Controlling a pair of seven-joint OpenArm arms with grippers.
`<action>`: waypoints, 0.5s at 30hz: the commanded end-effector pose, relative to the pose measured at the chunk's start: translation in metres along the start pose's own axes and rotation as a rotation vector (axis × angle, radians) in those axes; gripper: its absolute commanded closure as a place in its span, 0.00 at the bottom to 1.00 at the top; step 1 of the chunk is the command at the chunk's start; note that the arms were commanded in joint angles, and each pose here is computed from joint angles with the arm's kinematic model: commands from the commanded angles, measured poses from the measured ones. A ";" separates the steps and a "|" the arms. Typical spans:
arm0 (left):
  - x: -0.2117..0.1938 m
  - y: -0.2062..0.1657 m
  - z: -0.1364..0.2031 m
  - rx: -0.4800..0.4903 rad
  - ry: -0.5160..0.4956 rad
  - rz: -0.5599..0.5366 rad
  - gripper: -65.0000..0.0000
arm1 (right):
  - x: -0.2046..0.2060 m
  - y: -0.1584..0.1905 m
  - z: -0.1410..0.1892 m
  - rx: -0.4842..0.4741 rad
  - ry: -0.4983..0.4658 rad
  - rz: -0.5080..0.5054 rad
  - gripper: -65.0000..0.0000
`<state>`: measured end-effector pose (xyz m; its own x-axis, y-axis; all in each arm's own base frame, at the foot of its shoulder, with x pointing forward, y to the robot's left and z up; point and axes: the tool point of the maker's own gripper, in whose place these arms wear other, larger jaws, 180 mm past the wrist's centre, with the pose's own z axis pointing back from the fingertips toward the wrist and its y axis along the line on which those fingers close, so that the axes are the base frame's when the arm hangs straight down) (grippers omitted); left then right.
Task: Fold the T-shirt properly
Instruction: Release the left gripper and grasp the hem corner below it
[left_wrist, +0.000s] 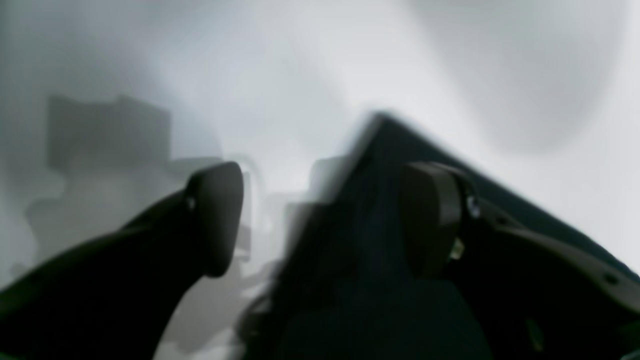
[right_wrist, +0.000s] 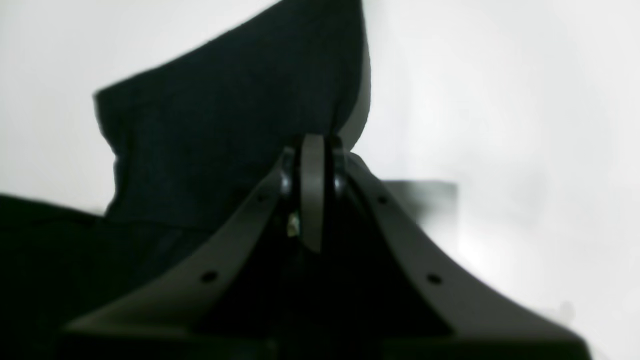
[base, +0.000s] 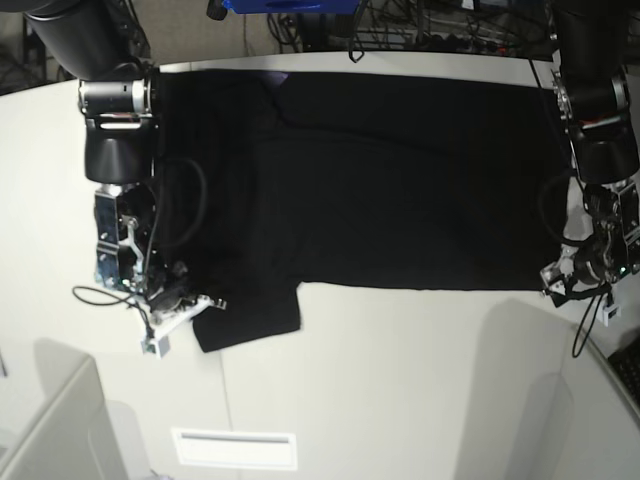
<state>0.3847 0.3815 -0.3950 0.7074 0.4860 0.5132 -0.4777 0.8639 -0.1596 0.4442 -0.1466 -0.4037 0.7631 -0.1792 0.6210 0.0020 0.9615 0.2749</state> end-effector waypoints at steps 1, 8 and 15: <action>0.030 0.003 0.010 0.015 -0.058 -0.010 0.29 | 0.032 0.002 0.008 0.008 -0.076 0.011 1.00; 0.028 -0.012 -0.004 0.045 0.018 -0.083 0.29 | 0.033 0.002 0.008 0.008 -0.078 0.010 1.00; 0.017 -0.025 -0.017 0.035 -0.020 -0.128 0.29 | 0.034 0.002 0.008 0.008 -0.080 0.011 1.00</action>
<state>0.4068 0.3635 -0.4129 0.7748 0.3664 0.5152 -0.3968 0.9163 -0.0548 0.4447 -0.1497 -0.4030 0.7613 -0.1806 0.6227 0.0058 0.9623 0.2720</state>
